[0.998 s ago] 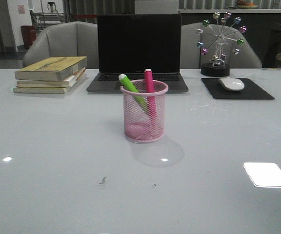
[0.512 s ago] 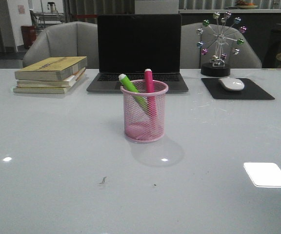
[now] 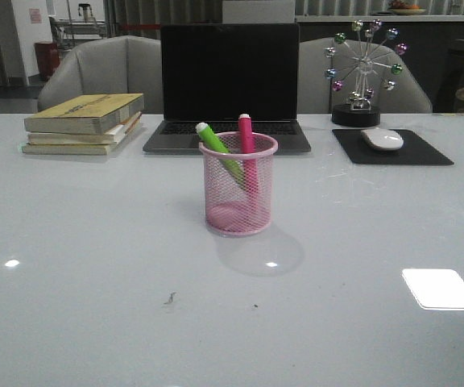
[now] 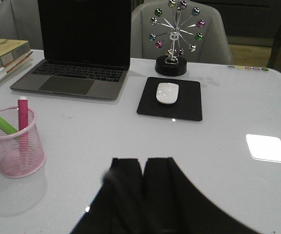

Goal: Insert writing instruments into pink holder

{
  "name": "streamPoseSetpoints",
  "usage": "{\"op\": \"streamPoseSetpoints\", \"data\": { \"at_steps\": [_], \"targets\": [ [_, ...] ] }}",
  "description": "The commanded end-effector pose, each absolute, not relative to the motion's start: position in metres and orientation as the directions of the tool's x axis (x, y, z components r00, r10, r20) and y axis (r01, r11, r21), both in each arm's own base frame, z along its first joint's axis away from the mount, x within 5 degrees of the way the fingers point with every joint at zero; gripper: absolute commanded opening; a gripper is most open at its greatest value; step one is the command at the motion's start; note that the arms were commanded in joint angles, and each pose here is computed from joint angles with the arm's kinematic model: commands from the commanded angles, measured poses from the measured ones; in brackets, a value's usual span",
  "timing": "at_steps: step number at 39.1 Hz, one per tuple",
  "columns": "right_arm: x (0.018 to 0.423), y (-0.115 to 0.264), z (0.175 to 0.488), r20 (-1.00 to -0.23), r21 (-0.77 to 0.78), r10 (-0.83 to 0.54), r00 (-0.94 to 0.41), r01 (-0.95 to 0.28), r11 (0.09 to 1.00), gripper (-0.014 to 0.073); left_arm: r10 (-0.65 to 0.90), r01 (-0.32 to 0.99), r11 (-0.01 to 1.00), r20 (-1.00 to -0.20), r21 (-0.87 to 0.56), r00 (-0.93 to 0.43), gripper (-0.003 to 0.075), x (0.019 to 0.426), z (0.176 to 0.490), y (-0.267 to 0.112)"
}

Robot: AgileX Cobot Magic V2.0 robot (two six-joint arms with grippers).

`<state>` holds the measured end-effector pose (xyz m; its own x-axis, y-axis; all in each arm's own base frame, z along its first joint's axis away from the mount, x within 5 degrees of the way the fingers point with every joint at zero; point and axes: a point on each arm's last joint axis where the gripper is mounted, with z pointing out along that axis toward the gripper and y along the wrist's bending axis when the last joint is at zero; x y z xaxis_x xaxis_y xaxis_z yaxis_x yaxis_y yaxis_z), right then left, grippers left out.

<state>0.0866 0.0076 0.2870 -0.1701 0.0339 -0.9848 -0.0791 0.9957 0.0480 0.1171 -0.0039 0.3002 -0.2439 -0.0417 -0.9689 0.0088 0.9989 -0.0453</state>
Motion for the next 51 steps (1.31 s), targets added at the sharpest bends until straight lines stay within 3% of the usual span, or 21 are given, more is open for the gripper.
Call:
{"op": "streamPoseSetpoints", "data": {
  "at_steps": [1,13,25,35,51],
  "targets": [
    [0.077,0.007,0.284,-0.998,0.060,0.057,-0.030,-0.083,0.995,0.0058,-0.051,0.029,0.998,-0.989,-0.055,-0.140,0.0330,0.118,0.317,-0.005],
    [0.051,0.004,0.234,-0.996,0.067,0.072,0.049,-0.089,0.994,0.0058,-0.051,0.029,0.998,-0.989,-0.055,-0.140,0.0330,0.118,0.317,-0.005],
    [0.055,0.005,0.198,-0.997,0.072,0.071,-0.011,-0.082,0.994,0.0058,-0.051,0.029,0.998,-0.989,-0.055,-0.141,0.0330,0.119,0.317,-0.005],
    [0.056,0.000,0.196,-0.997,0.082,0.082,-0.005,-0.005,0.997,0.0058,-0.051,0.029,0.998,-0.989,-0.055,-0.141,0.0330,0.119,0.317,-0.005],
    [0.056,0.000,0.193,-0.996,0.082,0.082,-0.037,-0.002,0.997,0.0058,-0.051,0.029,0.998,-0.989,-0.055,-0.141,0.0330,0.119,0.317,-0.005]
  ]
}}
